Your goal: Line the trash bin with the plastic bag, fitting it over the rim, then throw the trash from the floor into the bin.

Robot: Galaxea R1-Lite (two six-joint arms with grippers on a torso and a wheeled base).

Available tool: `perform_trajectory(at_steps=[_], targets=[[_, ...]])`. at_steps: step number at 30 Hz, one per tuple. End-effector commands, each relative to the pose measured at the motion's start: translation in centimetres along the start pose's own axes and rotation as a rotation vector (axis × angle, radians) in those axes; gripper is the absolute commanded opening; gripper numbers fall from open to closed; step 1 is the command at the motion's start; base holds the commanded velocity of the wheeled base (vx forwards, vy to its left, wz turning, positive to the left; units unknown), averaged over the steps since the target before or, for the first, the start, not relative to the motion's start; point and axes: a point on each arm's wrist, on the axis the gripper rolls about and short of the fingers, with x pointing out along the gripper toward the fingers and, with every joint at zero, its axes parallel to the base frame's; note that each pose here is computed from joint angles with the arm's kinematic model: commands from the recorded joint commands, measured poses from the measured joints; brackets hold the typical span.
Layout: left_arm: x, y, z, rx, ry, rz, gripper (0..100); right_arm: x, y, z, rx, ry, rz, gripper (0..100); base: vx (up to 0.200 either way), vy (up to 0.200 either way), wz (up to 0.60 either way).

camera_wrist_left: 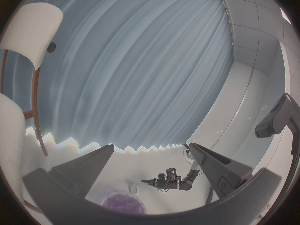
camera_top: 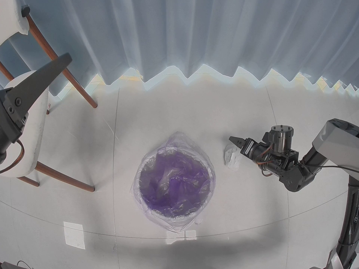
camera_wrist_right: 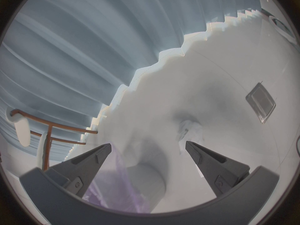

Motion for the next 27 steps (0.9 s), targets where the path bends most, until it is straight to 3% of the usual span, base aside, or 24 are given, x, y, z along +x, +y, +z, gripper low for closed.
perform_trajectory(at_steps=[1,9,16,20,27], targets=[[-0.4,0.4,-0.2,0.035,0.007,0.033,100,2.1,-2.2,0.8,-0.009,-0.025,-0.057,100,0.000,0.000,0.00],[-0.5,0.5,-0.1,0.055,0.004,0.038,100,2.9,-3.5,2.7,-0.021,-0.024,-0.115,100,0.000,0.000,0.00],[-1.3,0.7,0.6,0.067,-0.028,0.081,100,5.3,-6.6,-0.8,-0.139,0.045,-0.200,100,0.000,0.000,0.00],[-1.5,1.2,1.0,0.076,-0.042,0.118,100,6.7,-7.3,-1.3,-0.152,0.026,-0.231,100,0.000,0.000,0.00],[-1.3,1.2,0.9,0.071,-0.037,0.112,100,8.1,-7.9,-2.2,-0.188,0.032,-0.229,100,0.000,0.000,0.00]])
